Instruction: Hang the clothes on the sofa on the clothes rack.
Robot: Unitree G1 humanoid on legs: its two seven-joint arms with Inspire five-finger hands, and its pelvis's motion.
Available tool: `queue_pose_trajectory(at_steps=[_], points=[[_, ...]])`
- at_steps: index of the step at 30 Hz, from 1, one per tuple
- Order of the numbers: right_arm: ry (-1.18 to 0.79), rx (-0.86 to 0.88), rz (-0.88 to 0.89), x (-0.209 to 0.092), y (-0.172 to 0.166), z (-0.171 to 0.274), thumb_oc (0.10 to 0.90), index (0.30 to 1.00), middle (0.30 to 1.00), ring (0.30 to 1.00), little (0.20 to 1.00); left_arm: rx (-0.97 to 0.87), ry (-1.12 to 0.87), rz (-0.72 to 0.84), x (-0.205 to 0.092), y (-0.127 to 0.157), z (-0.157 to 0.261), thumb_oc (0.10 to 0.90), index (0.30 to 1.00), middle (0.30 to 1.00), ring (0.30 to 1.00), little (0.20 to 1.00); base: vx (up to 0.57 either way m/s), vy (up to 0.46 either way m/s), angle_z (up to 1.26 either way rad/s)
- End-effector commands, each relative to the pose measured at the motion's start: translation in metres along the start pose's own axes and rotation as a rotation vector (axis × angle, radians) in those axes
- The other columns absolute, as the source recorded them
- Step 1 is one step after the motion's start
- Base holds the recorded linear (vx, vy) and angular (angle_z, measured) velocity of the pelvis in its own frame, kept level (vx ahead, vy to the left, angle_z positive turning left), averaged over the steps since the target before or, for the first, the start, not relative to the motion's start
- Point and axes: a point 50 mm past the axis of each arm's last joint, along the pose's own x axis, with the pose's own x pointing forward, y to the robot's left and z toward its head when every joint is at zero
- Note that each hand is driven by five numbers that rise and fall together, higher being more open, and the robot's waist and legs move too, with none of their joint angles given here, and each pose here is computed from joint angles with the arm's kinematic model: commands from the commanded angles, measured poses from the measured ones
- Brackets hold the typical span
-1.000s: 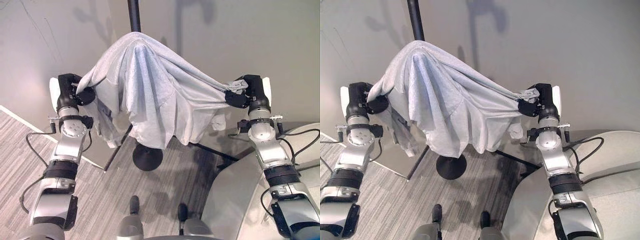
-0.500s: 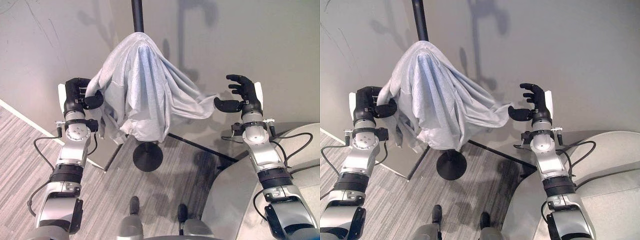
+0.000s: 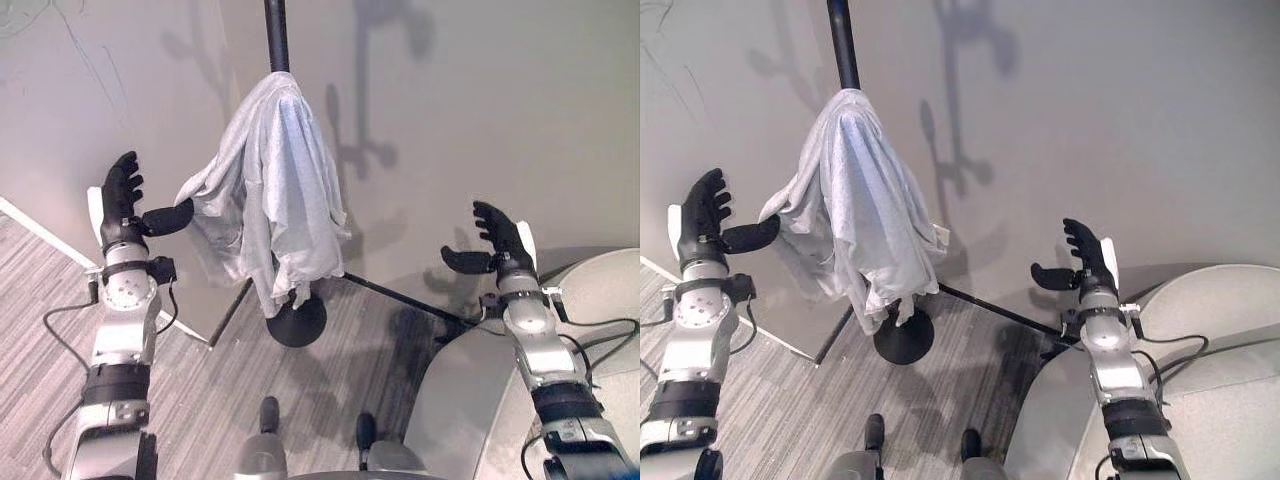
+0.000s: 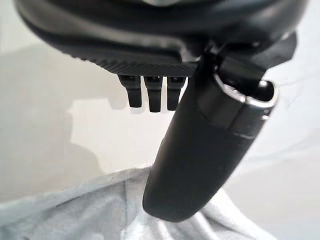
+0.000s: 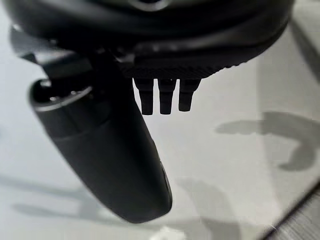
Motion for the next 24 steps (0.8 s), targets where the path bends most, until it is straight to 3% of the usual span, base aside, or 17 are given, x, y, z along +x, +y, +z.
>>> queue_pose_trajectory(at_steps=[1, 6, 9, 11, 17, 22, 23, 24], points=[[-0.199, 0.093, -0.029, -0.001, -0.015, 0.031, 0.8, 0.9, 0.9, 0.9, 0.9, -0.037, -0.174, -0.02, 0.002, 0.004, 0.03, 0.8, 0.9, 0.9, 0.9, 0.9, 0.0, 0.0, 0.0], [-0.074, 0.21, 0.023, -0.028, 0.003, -0.008, 0.8, 0.9, 0.9, 0.9, 0.9, -0.071, -0.052, -0.065, -0.037, 0.011, -0.005, 0.8, 0.9, 0.9, 0.9, 0.9, 0.0, 0.0, 0.0], [0.006, 0.264, 0.065, -0.043, 0.016, -0.03, 0.8, 0.9, 0.9, 0.9, 0.9, -0.13, 0.067, -0.121, -0.065, 0.005, -0.031, 0.8, 0.9, 0.9, 0.9, 0.9, -0.01, 0.02, 0.04], [0.099, 0.291, 0.103, -0.058, 0.029, -0.053, 0.8, 0.9, 0.9, 0.9, 0.9, -0.21, 0.239, -0.207, -0.099, -0.011, -0.065, 0.8, 0.9, 0.9, 0.9, 0.9, -0.02, 0.037, 0.09], [0.24, 0.323, 0.148, -0.081, 0.05, -0.083, 0.8, 0.9, 0.9, 0.9, 0.9, -0.118, 0.425, -0.224, -0.128, -0.009, -0.106, 0.8, 0.9, 0.9, 0.9, 0.9, 0.0, 0.007, 0.02], [0.263, 0.315, 0.156, -0.084, 0.052, -0.088, 0.8, 0.9, 0.9, 0.9, 0.9, -0.128, 0.464, -0.219, -0.133, -0.012, -0.114, 0.8, 0.9, 0.9, 0.9, 0.9, 0.0, 0.001, 0.01], [0.391, 0.353, 0.198, -0.097, 0.076, -0.109, 0.8, 0.9, 0.9, 0.9, 0.9, -0.12, 0.627, -0.243, -0.157, -0.025, -0.146, 0.8, 0.9, 0.9, 0.9, 0.9, 0.0, 0.0, 0.0], [0.4, 0.365, 0.204, -0.098, 0.08, -0.11, 0.8, 0.9, 0.9, 0.9, 0.9, -0.113, 0.638, -0.244, -0.158, -0.026, -0.148, 0.8, 0.9, 0.9, 0.9, 0.9, 0.0, 0.0, 0.0]])
